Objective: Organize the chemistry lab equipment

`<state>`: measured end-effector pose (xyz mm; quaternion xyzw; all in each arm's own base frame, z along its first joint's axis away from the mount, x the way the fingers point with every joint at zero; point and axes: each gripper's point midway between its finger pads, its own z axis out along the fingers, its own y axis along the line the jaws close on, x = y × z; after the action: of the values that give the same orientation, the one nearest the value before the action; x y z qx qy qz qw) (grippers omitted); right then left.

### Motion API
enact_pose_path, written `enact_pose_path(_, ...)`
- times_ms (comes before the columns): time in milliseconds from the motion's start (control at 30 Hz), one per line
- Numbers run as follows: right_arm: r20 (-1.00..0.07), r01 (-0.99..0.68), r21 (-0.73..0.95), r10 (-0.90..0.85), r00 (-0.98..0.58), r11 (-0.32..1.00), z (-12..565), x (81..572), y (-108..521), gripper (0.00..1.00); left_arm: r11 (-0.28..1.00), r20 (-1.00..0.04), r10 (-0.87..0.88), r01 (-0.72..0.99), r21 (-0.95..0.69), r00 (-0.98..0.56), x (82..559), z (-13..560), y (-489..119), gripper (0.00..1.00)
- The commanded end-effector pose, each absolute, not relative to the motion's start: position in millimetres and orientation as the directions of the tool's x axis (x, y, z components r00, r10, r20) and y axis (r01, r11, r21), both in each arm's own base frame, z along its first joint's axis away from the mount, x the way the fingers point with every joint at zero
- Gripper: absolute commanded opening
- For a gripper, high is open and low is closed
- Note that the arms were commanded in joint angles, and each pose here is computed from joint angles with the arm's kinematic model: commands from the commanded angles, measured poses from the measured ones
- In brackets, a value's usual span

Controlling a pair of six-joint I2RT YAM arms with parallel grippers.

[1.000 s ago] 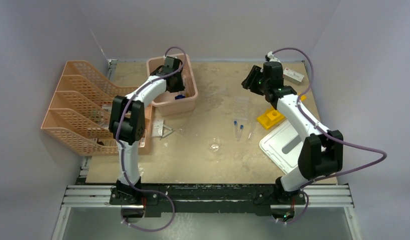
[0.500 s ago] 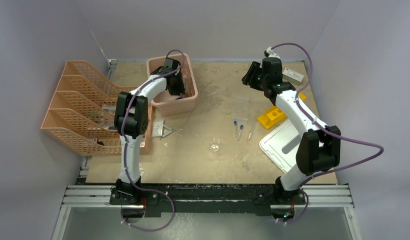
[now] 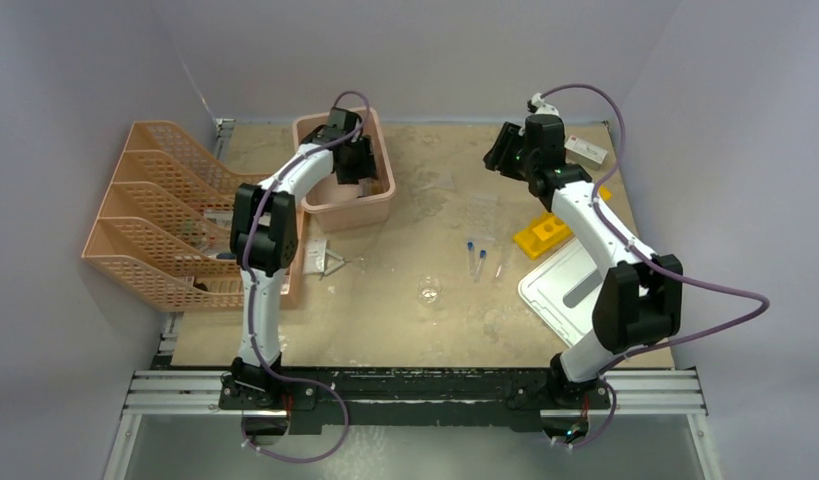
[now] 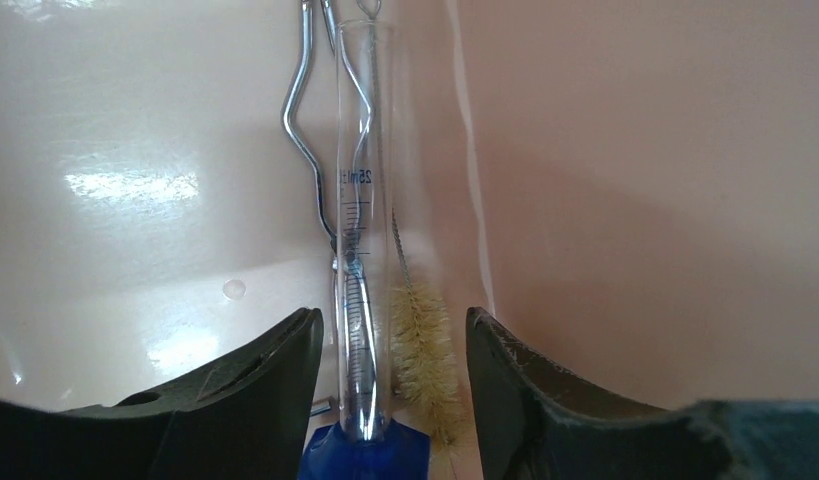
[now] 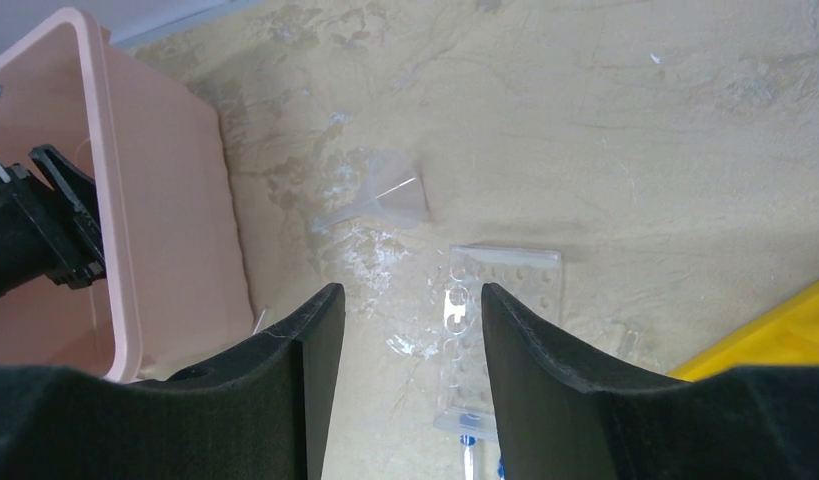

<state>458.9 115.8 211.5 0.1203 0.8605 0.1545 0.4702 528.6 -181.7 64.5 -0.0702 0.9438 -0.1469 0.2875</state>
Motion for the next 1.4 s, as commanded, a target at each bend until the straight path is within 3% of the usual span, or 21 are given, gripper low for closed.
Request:
enact_pose_path(0,-0.814,0.03,0.377,0.346,-0.466,0.926,242.9,453.7,110.8,0.55,0.936,-0.632,-0.225,0.017,-0.353,-0.742,538.0,143.5,-182.8,0.56)
enact_pose_path(333,-0.816,0.01,0.388,0.349,-0.461,0.922,243.8,443.2,111.9,0.56,0.943,-0.762,-0.148,0.143,-0.302,-0.631,501.5,234.5,-183.8,0.59)
enact_pose_path(600,-0.802,0.003,0.409,0.361,-0.477,0.912,240.3,437.4,115.8,0.55,0.896,-0.864,0.079,0.416,-0.157,-0.497,427.0,270.5,-252.2,0.54)
enact_pose_path(833,-0.777,0.03,0.423,0.379,-0.502,0.906,225.6,426.6,113.9,0.49,0.825,-0.822,0.343,0.565,0.031,-0.455,366.4,232.8,-278.1,0.43)
enact_pose_path(1000,-0.757,0.057,0.425,0.39,-0.524,0.903,211.2,417.7,111.6,0.48,0.801,-0.73,0.484,0.581,0.146,-0.483,345.2,191.0,-274.5,0.42)
enact_pose_path(1233,-0.731,0.094,0.43,0.407,-0.548,0.898,193.4,409.1,109.1,0.5,0.828,-0.585,0.558,0.441,0.346,-0.588,342.4,140.8,-244.9,0.54)
enact_pose_path(1367,-0.719,0.109,0.431,0.414,-0.558,0.896,186.8,408.9,109.1,0.5,0.84,-0.553,0.535,0.331,0.431,-0.638,346.9,117.6,-224.7,0.59)
